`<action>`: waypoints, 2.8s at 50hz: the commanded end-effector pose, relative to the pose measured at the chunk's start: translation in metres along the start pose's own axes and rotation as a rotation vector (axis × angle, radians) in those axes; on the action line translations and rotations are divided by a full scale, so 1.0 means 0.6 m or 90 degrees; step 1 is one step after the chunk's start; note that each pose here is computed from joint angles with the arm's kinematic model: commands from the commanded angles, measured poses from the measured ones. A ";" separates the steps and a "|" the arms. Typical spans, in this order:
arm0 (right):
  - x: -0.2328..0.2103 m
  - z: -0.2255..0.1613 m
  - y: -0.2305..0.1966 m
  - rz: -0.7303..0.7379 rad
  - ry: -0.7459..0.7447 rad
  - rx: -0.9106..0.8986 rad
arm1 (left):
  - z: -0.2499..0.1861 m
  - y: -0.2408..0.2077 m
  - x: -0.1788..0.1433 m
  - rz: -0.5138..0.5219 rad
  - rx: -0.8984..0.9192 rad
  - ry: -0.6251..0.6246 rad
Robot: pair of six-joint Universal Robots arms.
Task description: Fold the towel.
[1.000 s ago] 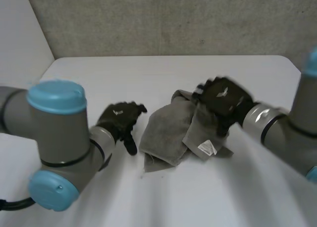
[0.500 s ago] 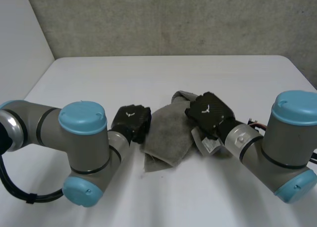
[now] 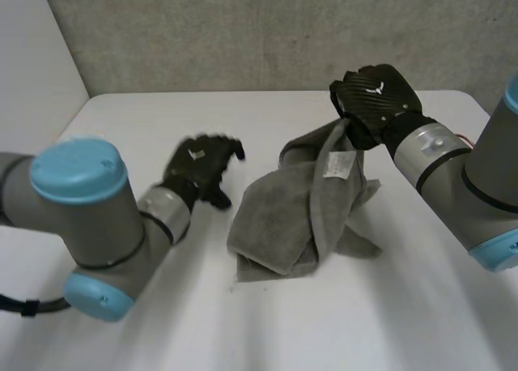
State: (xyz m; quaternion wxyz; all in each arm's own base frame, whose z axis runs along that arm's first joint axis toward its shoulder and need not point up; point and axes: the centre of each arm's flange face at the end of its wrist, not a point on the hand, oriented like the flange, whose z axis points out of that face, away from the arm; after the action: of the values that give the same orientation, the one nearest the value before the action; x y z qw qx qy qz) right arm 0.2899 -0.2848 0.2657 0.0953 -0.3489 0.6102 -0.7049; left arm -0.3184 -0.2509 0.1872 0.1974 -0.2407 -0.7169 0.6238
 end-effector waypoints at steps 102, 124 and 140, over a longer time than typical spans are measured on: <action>0.217 0.099 0.164 0.043 0.244 -0.129 | 0.055 -0.026 0.012 0.109 0.079 0.021; 0.009 -0.047 0.097 0.241 0.026 -0.243 | -0.074 -0.070 -0.146 0.075 -0.045 -0.141; -0.066 -0.058 0.143 0.334 -0.076 -0.289 | -0.076 0.030 -0.195 0.009 -0.171 -0.129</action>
State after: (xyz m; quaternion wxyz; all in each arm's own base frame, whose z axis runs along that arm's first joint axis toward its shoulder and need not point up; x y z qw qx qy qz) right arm 0.2652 -0.2594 0.1789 0.2281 -0.2211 0.8178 -0.4798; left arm -0.1959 -0.2767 0.1985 0.0656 -0.1994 -0.7922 0.5730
